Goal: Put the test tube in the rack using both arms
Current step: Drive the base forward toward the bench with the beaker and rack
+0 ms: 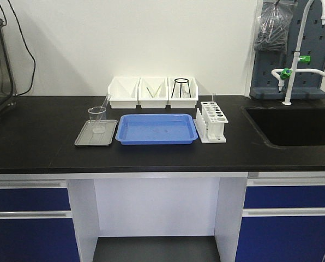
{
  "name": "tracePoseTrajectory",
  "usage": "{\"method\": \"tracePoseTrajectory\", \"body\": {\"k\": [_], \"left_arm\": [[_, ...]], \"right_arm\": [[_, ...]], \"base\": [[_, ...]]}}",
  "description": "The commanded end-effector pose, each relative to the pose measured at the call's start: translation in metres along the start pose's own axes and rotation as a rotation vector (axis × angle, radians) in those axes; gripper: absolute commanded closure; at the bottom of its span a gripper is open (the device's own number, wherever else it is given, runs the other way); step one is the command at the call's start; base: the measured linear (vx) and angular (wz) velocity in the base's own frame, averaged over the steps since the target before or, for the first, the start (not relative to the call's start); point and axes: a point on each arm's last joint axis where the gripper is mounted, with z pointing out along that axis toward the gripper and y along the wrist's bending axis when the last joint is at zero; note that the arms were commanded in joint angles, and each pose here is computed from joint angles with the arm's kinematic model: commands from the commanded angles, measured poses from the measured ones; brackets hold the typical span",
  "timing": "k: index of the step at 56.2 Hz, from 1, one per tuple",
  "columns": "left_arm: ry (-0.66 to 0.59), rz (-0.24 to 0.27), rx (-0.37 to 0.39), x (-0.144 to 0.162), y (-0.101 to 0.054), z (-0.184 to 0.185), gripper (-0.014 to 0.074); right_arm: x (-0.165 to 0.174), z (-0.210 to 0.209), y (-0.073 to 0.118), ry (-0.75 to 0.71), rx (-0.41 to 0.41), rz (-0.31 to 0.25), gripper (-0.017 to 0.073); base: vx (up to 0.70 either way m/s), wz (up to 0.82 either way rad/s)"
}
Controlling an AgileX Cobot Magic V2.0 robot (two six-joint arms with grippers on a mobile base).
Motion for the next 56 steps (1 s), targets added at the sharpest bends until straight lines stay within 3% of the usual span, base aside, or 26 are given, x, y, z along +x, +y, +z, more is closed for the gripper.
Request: {"method": "tracePoseTrajectory", "body": {"k": [1,56], "left_arm": [[-0.117,-0.009,0.013,-0.0169,-0.0017,-0.0033,0.06],[-0.116,-0.008,0.013,-0.0168,-0.0017,-0.0033,0.06]], "right_arm": [[-0.0025,-0.0006,0.001,-0.072,-0.006,-0.016,0.0571],[-0.0025,-0.0006,0.001,-0.072,-0.006,-0.016,0.0571]], "base": [[0.0,0.0],[0.01,-0.01]]}}
